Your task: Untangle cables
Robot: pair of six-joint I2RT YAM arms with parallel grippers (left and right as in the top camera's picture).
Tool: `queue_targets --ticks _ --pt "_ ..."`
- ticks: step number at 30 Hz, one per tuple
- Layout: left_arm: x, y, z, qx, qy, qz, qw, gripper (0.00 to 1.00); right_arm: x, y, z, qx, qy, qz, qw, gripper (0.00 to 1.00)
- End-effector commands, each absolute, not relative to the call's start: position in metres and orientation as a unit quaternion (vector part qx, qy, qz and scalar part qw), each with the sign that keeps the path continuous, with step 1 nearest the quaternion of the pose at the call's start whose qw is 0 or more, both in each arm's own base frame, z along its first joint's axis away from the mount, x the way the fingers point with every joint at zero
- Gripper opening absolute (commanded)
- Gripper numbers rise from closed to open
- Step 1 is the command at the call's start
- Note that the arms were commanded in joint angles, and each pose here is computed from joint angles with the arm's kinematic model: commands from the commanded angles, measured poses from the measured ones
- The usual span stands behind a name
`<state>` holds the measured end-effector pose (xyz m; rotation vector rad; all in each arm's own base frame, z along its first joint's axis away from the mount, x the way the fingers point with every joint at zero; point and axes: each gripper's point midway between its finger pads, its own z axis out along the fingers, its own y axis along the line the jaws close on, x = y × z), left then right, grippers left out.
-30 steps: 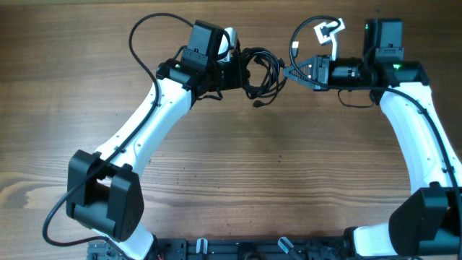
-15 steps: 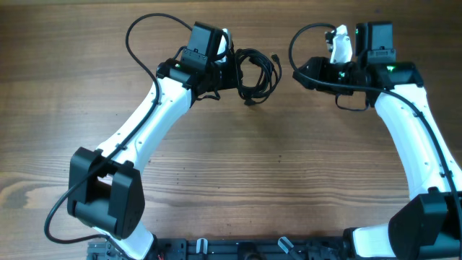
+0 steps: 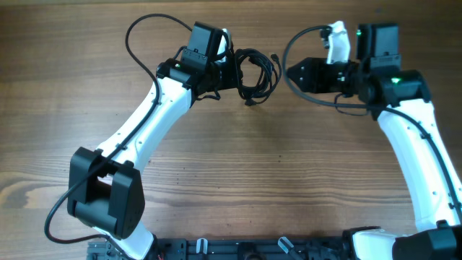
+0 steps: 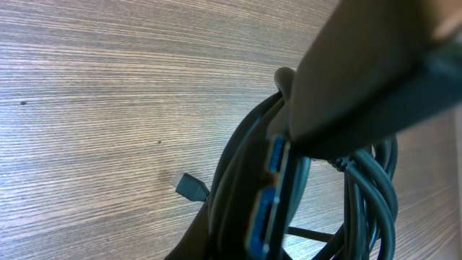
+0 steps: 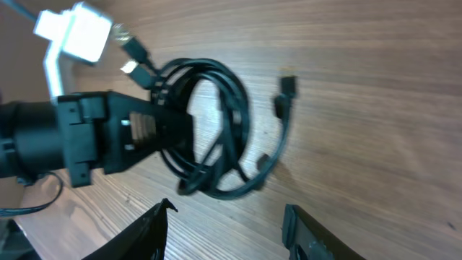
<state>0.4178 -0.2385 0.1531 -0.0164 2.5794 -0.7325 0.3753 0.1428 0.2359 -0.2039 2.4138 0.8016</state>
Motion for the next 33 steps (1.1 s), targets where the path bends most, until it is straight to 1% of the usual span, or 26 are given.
queue_targets --ticks 1,10,11,13,17,19,23,27,28,31,33 --pt "0.415 -0.243 0.152 -0.009 0.936 -0.27 0.224 0.04 0.381 0.154 0.246 -0.09 0.901 0.286 0.315 0.53" --pt "0.411 -0.252 0.153 -0.027 0.935 -0.28 0.215 0.04 0.386 0.162 0.233 -0.084 0.914 0.239 0.318 0.52" --pt "0.41 -0.252 0.153 -0.027 0.935 -0.282 0.214 0.04 0.387 0.164 0.23 -0.086 0.915 0.235 0.316 0.5" --pt "0.409 -0.254 0.153 -0.025 0.934 -0.286 0.211 0.04 0.389 0.168 0.223 -0.089 0.917 0.234 0.311 0.48" --pt "0.409 -0.254 0.153 -0.024 0.934 -0.287 0.21 0.04 0.395 0.171 0.202 -0.086 0.925 0.231 0.289 0.36" --pt "0.409 -0.254 0.153 -0.024 0.934 -0.287 0.21 0.04 0.4 0.172 0.189 -0.085 0.929 0.229 0.277 0.32" --pt "0.409 -0.254 0.153 -0.024 0.934 -0.287 0.21 0.04 0.403 0.181 0.174 -0.091 0.932 0.229 0.264 0.28" --pt "0.409 -0.254 0.153 -0.024 0.934 -0.287 0.21 0.04 0.41 0.186 0.164 -0.092 0.934 0.223 0.265 0.2" --pt "0.409 -0.254 0.153 -0.024 0.934 -0.287 0.21 0.04 0.414 0.183 0.157 -0.075 0.939 0.212 0.262 0.17" --pt "0.409 -0.254 0.153 -0.024 0.934 -0.288 0.21 0.04 0.418 0.181 0.148 -0.071 0.942 0.203 0.259 0.05" --pt "0.409 -0.254 0.153 -0.024 0.934 -0.287 0.21 0.04 0.419 0.181 0.149 -0.07 0.941 0.204 0.261 0.04"
